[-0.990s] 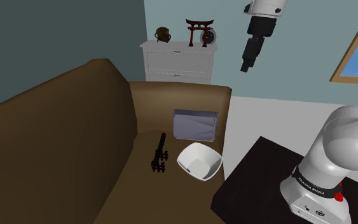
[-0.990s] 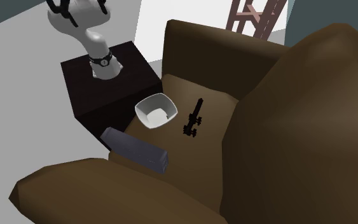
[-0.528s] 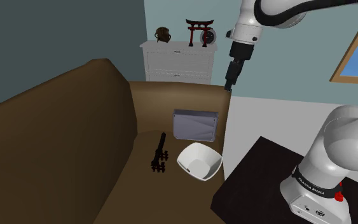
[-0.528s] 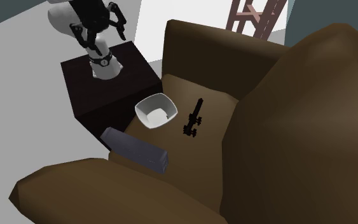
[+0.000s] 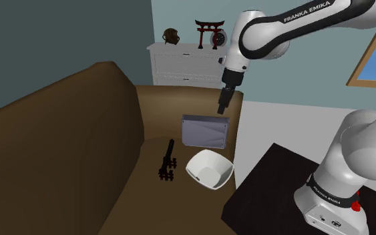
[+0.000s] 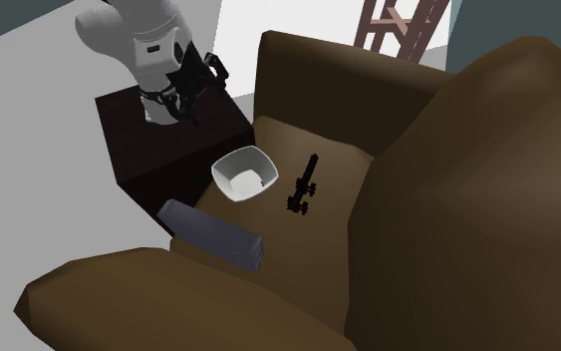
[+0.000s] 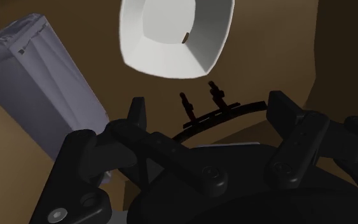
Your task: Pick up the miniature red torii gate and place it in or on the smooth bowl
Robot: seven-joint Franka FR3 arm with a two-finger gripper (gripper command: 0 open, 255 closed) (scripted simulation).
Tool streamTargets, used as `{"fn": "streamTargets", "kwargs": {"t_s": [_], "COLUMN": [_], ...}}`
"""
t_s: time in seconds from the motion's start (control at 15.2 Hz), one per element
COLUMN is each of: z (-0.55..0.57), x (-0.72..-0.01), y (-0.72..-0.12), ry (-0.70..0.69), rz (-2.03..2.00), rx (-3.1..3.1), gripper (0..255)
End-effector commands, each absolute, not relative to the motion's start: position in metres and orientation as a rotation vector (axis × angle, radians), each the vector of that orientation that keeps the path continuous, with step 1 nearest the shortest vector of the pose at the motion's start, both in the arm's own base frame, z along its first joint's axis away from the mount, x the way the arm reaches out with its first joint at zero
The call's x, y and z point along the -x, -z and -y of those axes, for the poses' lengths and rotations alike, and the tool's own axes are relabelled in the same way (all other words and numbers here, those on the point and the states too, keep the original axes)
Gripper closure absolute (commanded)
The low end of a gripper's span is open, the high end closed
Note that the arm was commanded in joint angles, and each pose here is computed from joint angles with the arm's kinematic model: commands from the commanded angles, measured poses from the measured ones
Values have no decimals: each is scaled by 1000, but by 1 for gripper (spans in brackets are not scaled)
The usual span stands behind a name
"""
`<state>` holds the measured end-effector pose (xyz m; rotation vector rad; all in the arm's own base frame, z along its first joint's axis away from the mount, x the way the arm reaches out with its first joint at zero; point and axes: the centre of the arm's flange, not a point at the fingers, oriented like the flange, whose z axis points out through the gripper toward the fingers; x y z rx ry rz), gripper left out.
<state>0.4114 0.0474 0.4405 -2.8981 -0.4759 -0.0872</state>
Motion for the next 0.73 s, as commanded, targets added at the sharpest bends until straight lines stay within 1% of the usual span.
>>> {"fn": "streamTargets", "kwargs": {"t_s": [0.0,0.66], "z": [-54,-105], "x": [-424,-478], "y": [-417,-308], "ry": [91,91], "rz": [502,632], "rx": [2878,2768], "gripper": [0,0]}}
